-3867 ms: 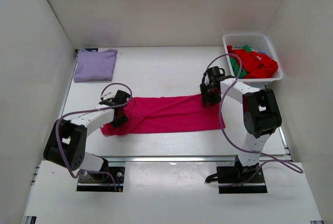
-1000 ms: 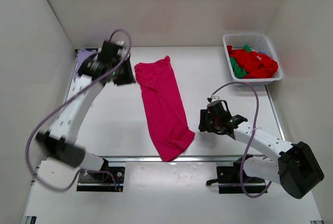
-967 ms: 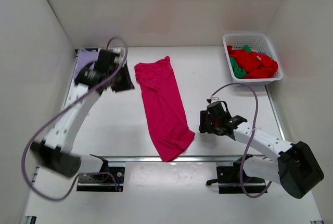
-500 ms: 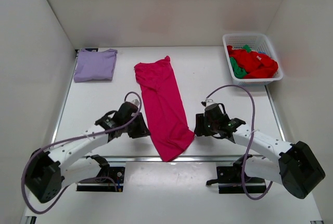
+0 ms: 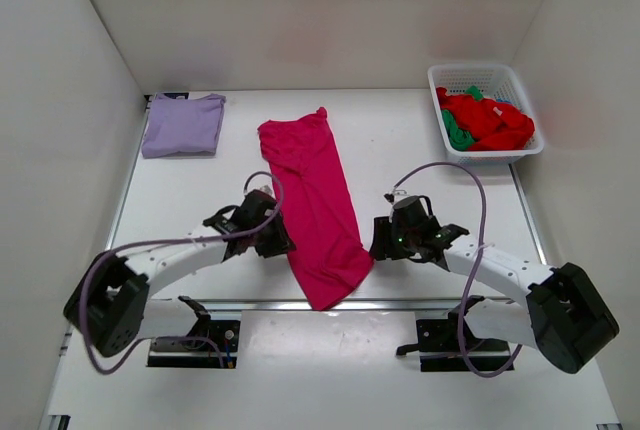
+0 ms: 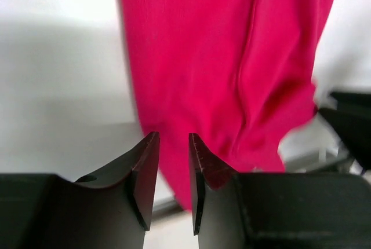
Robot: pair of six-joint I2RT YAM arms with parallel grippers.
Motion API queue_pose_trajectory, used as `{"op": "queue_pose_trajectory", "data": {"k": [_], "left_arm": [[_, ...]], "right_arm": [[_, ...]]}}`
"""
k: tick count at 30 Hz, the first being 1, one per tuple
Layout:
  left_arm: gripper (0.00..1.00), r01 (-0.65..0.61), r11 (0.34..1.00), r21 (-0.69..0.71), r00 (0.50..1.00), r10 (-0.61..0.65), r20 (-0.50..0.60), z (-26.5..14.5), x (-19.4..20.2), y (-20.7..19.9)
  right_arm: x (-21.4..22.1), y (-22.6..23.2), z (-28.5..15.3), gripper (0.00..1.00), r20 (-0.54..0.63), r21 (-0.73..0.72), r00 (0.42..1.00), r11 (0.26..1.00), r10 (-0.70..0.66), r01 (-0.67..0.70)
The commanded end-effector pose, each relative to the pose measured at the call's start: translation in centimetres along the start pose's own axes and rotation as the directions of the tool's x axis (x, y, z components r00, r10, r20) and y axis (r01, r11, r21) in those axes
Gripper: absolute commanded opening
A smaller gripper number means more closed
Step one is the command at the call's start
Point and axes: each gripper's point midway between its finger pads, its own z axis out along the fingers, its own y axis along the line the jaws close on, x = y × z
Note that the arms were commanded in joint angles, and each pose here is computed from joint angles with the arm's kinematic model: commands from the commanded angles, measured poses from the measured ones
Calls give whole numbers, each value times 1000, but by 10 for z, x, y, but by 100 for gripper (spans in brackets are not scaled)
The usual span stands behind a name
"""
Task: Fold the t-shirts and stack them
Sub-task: Rotate the tshirt 90 degrees
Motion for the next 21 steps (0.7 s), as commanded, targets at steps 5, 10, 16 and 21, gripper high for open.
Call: {"op": "queue_pose_trajectory", "data": {"k": [5, 10, 16, 21], "left_arm": [[38, -41, 999, -35, 997, 43, 64, 29, -61, -14], [38, -35, 999, -42, 998, 37, 45, 39, -59, -12], [39, -47, 998, -50, 998, 49, 50, 36, -64, -4], [42, -31, 998, -55, 997, 34, 66, 40, -104, -1]], "right_arm": [[-10, 22, 2, 35, 21, -55, 997, 996, -70, 71], [7, 27, -1, 25, -27, -45, 994, 994, -105, 103], [38, 17, -4, 24, -105, 2, 990, 996, -92, 93], [58, 20, -3, 24, -156, 11, 981, 993, -117, 120]]}}
